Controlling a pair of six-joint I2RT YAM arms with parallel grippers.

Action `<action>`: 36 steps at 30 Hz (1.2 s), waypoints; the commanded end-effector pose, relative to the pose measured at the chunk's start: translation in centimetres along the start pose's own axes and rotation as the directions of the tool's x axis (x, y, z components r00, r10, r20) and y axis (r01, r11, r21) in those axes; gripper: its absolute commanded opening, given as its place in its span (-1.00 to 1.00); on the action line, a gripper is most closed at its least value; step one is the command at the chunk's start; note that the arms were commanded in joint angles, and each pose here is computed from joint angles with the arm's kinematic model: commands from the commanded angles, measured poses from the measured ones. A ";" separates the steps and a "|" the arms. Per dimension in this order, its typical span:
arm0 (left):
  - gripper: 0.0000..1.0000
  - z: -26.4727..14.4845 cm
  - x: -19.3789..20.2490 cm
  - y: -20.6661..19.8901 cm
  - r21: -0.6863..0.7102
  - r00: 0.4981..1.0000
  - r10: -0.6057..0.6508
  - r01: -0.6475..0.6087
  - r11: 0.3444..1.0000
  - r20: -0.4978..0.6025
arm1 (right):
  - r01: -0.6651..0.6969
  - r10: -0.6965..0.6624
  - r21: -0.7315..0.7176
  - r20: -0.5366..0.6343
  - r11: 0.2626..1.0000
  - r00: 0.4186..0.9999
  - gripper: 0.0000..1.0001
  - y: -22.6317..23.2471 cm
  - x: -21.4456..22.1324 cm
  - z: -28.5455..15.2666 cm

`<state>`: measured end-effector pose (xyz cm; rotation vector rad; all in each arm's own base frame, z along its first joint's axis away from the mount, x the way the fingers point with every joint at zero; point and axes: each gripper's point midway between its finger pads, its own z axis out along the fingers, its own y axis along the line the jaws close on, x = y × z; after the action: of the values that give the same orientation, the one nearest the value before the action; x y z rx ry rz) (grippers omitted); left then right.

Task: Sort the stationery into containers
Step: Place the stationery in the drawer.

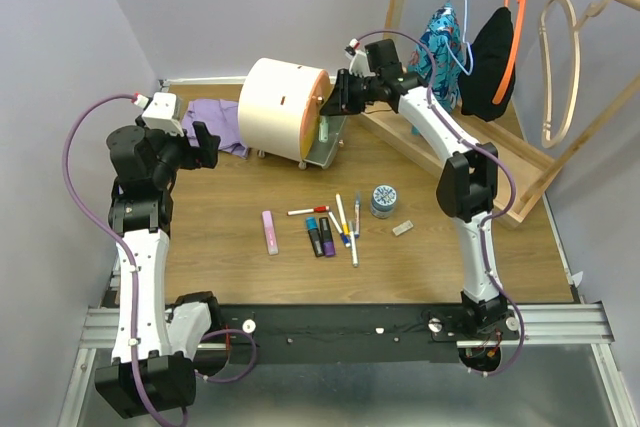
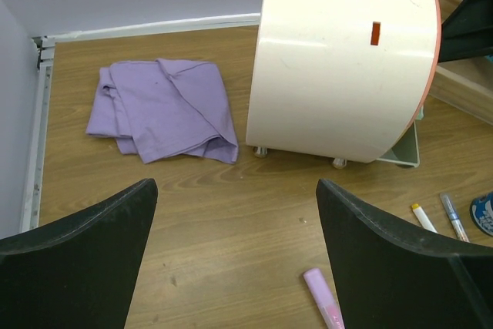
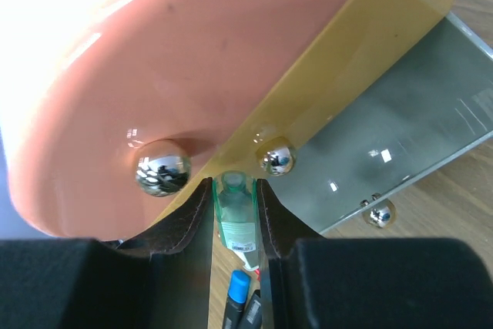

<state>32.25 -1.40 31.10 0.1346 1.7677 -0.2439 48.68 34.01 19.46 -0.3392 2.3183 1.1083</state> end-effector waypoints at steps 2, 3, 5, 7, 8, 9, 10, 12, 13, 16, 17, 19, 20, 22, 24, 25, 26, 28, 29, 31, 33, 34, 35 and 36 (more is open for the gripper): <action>0.86 0.0 0.6 0.2 0.002 1.000 -0.029 0.029 1.000 -0.009 | -0.061 0.062 0.023 -0.029 0.998 0.998 -0.71 -2.0 1.4 1.2; 0.86 0.0 0.6 0.2 0.004 1.000 -0.029 0.030 1.000 -0.010 | -0.065 0.066 0.028 -0.031 0.998 0.997 -0.70 -2.2 1.5 1.3; 0.86 0.0 0.9 0.3 0.002 0.999 -0.034 0.034 0.999 -0.015 | -0.080 0.081 0.046 -0.035 0.996 0.996 -0.61 -2.7 1.9 1.4; 0.85 0.0 0.9 0.3 0.002 0.999 -0.036 0.036 0.999 -0.015 | -0.102 0.105 0.060 -0.043 0.993 0.994 -0.36 -3.0 2.4 1.6; 0.85 0.0 0.9 0.3 0.002 0.999 -0.035 0.035 0.999 -0.014 | -0.106 0.108 0.057 -0.043 0.993 0.993 -0.30 -3.0 2.4 1.6; 0.85 0.1 1.0 0.3 0.002 0.999 -0.040 0.040 0.999 -0.017 | -0.108 0.111 0.053 -0.043 0.993 0.993 -0.24 -2.9 2.4 1.5; 0.85 0.0 1.0 0.3 0.004 0.999 -0.042 0.042 0.999 -0.014 | -0.117 0.119 0.047 -0.042 0.992 0.992 -0.20 -2.8 2.4 1.5; 0.86 0.0 1.0 0.4 0.001 0.999 -0.045 0.045 0.999 -0.014 | -0.119 0.121 0.035 -0.046 0.992 0.992 -0.11 -2.4 2.5 1.4; 0.86 0.0 1.0 0.4 0.002 0.999 -0.045 0.045 0.999 -0.012 | -0.120 0.121 0.035 -0.043 0.992 0.992 -0.09 -2.3 2.3 1.3; 0.86 0.0 1.1 0.3 0.004 0.999 -0.050 0.050 0.999 -0.011 | -0.115 0.117 0.035 -0.040 0.993 0.992 -0.01 -1.8 2.3 0.5; 0.85 0.0 1.0 0.3 0.004 0.999 -0.050 0.050 0.999 -0.007 | -0.115 0.117 0.035 -0.043 0.993 0.992 0.00 -1.7 2.5 0.4; 0.86 -0.1 0.8 0.1 0.010 0.998 -0.056 0.057 0.998 -0.001 | -0.082 0.083 0.030 -0.038 0.996 0.996 0.00 -1.1 2.3 -0.7; 0.86 -0.1 0.8 0.0 0.013 0.998 -0.057 0.057 0.998 0.000 | -0.066 0.068 0.029 -0.044 0.997 0.997 0.00 -0.8 2.4 -1.5; 0.85 -0.3 0.6 -0.2 0.018 0.998 -0.057 0.057 0.998 0.006 | -0.005 0.006 0.022 -0.054 1.000 0.999 0.00 -1.0 2.7 -3.1; 0.85 -0.5 0.5 -0.4 0.026 0.999 -0.050 0.049 0.998 0.011 | 0.086 -0.087 -0.022 -0.054 0.996 0.995 0.00 0.4 2.7 -6.1; 0.86 -0.6 0.8 -0.6 0.038 0.999 -0.050 0.049 0.998 0.007 | 0.223 -0.225 -0.036 -0.057 0.974 0.973 0.01 0.1 2.8 -7.2; 0.86 -0.7 0.7 -0.8 0.048 0.999 -0.043 0.042 0.998 0.012 | 0.264 -0.268 -0.047 -0.106 0.963 0.958 0.01 0.0 4.1 -8.2; 0.86 -0.9 1.1 -1.1 0.061 0.999 -0.032 0.032 0.998 0.009 | 0.531 -0.538 -0.084 -0.115 0.843 0.835 0.01 0.3 4.8 -10.6; 0.86 -1.0 1.2 -1.4 0.081 1.000 -0.029 0.029 0.996 0.007 | 0.554 -0.566 -0.117 -0.183 0.825 0.804 0.01 -0.5 7.5 -11.3; 0.86 -1.1 1.6 -1.7 0.098 1.000 -0.028 0.027 0.995 0.002 | 0.740 -0.759 -0.171 -0.172 0.651 0.628 0.04 -0.2 8.9 -13.9; 0.85 -1.1 1.8 -2.0 0.116 1.000 -0.029 0.030 0.993 -0.005 | 0.767 -0.798 -0.228 -0.244 0.599 0.551 0.07 -1.7 13.1 -15.3; 0.86 -1.0 2.1 -2.1 0.122 0.999 -0.036 0.037 0.992 -0.014 | 0.841 -0.874 -0.251 -0.216 0.480 0.435 0.08 -1.4 13.3 -16.6; 0.86 -1.0 2.3 -2.1 0.124 0.999 -0.039 0.041 0.991 -0.020 | 0.845 -0.885 -0.283 -0.257 0.454 0.389 0.08 -2.3 15.0 -17.3; 0.86 -1.0 2.4 -2.4 0.141 0.999 -0.038 0.040 0.989 -0.022 | 0.838 -0.890 -0.327 -0.291 0.438 0.351 0.08 -3.4 17.2 -17.8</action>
<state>30.84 -2.55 29.74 0.1498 1.7712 -0.3364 35.76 22.34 22.21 -1.2420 2.0159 0.7278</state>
